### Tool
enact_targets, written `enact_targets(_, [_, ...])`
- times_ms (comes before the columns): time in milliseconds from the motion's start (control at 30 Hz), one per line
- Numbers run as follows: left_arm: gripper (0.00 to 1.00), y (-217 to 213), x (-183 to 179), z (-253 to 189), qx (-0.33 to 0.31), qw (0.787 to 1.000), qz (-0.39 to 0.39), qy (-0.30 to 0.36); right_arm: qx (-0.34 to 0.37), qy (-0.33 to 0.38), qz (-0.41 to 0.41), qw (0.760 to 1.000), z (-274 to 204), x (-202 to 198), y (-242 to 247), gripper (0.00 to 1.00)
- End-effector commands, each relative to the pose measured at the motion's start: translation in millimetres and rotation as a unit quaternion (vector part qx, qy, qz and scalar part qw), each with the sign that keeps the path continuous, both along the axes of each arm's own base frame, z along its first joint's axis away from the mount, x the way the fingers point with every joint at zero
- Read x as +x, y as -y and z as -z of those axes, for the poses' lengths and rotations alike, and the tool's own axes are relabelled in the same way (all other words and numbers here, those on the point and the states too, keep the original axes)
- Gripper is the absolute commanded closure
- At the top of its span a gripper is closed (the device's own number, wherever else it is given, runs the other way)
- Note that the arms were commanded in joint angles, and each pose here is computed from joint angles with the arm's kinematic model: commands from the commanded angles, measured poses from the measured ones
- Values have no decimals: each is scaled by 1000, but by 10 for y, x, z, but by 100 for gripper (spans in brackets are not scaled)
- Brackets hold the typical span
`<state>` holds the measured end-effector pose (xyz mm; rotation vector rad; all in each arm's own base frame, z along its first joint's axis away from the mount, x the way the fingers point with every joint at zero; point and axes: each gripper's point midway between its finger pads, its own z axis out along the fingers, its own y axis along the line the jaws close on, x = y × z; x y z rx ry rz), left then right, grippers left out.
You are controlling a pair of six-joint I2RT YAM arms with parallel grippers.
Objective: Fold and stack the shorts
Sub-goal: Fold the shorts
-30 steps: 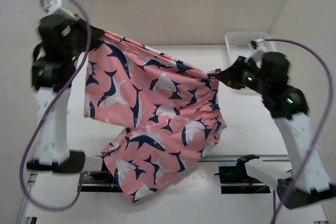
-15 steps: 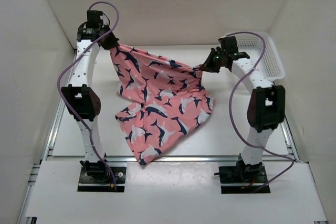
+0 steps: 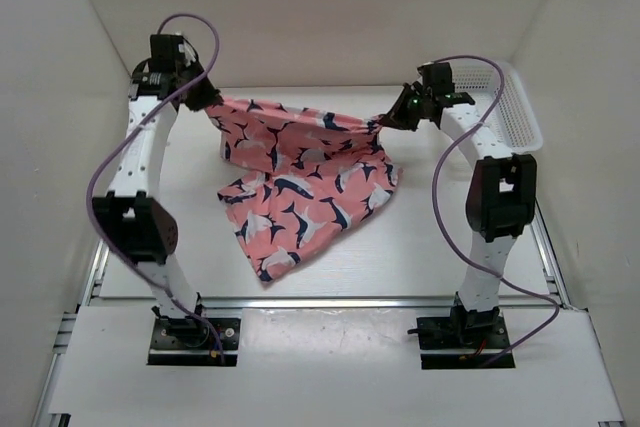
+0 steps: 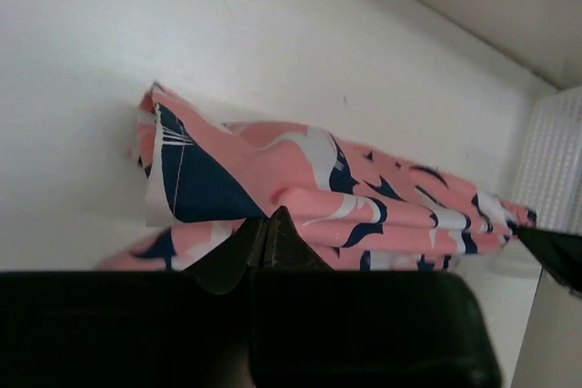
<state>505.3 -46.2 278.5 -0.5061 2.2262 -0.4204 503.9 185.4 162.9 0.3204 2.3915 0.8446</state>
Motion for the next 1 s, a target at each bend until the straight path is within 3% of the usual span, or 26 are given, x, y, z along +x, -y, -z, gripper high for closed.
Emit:
enact_targets(0, [90,111,-754,-343,16,999,8,30,-21,20,22,999,-256,-148,289,100])
enact_targets(300, [90,563,-2100,199,-39,996,79,-26,-59,-10,30,998,-107,-623,543,100])
enact_targets(467, [90,783,-2629,596,-69,989,113,-73,-87,-29,50,995,-9,-902,761,100])
enact_targets(867, [90,1063,-3385,1171,-85,966,181,-167,-141,-61,91,984,270,-1548,1083,100])
enact_targets(900, [88,1089,-3470,1267,-87,960,191,-184,-146,-76,97,982,386,-1667,1117,100])
enact_targets(933, [79,1124,-3540,1277,-92,957,204,-186,-149,-63,114,980,334,-1702,1163,100])
enact_targets(967, [63,1119,-3603,1329,-94,953,207,-201,-155,-65,118,979,367,-1767,1196,99])
